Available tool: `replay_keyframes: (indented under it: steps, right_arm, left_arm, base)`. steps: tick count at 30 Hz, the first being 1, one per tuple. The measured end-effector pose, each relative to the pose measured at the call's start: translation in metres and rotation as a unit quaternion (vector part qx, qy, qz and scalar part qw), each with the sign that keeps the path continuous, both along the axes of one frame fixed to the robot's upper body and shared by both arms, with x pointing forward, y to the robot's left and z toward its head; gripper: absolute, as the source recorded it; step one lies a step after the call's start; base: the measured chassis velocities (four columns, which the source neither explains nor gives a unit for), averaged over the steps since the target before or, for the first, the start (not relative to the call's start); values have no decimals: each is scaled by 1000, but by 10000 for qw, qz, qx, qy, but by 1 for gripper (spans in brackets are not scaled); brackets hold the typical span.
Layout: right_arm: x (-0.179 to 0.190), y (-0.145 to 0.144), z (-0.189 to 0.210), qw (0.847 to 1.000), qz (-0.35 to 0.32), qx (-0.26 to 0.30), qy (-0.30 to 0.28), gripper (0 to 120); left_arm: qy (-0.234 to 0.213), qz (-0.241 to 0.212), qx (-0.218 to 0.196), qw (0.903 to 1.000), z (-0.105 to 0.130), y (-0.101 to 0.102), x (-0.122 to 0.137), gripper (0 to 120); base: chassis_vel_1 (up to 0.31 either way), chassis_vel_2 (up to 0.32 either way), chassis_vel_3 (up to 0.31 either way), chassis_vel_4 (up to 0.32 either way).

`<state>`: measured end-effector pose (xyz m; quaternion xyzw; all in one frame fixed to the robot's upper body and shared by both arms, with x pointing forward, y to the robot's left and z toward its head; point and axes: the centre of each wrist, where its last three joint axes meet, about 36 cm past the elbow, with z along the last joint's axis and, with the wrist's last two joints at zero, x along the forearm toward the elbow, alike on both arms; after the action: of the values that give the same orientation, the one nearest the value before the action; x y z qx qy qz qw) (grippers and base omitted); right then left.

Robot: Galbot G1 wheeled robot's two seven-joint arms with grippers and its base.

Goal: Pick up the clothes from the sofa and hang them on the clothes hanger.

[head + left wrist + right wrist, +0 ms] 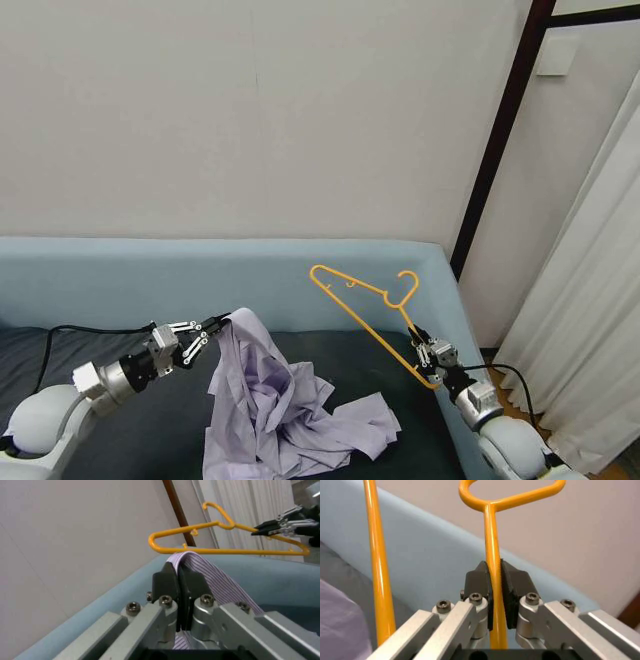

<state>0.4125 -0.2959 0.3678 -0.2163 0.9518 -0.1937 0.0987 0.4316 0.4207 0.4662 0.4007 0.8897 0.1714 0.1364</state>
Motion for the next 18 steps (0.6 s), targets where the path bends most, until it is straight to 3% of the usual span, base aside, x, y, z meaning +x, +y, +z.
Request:
replay_keyframes:
  steps: [4,6,9,13,18]
  right_arm:
    - [-29,14,-2,9970,144,-381,-656,5]
    - [-45,18,-12,9899,-63,-820,-1157,5]
    - [-61,23,-20,9827,-384,-1004,-1508,5]
    - [-89,38,-30,9813,-610,-723,-1677,5]
    - [-112,51,-41,9779,-265,-588,-1988,5]
  left_arm:
    - [2,-20,-22,10000,2,-4,2,0]
    - [26,-7,-24,10000,3,-5,2,0]
    - [38,-17,-16,10000,4,-6,1,0]
    - [54,-32,8,10000,5,-7,0,0]
    - [46,-19,44,10000,7,-5,0,0]
  base:
    - [0,0,0,0]
    - [0,0,0,0]
    - [0,0,0,0]
    - [0,0,0,0]
    - [0,0,0,0]
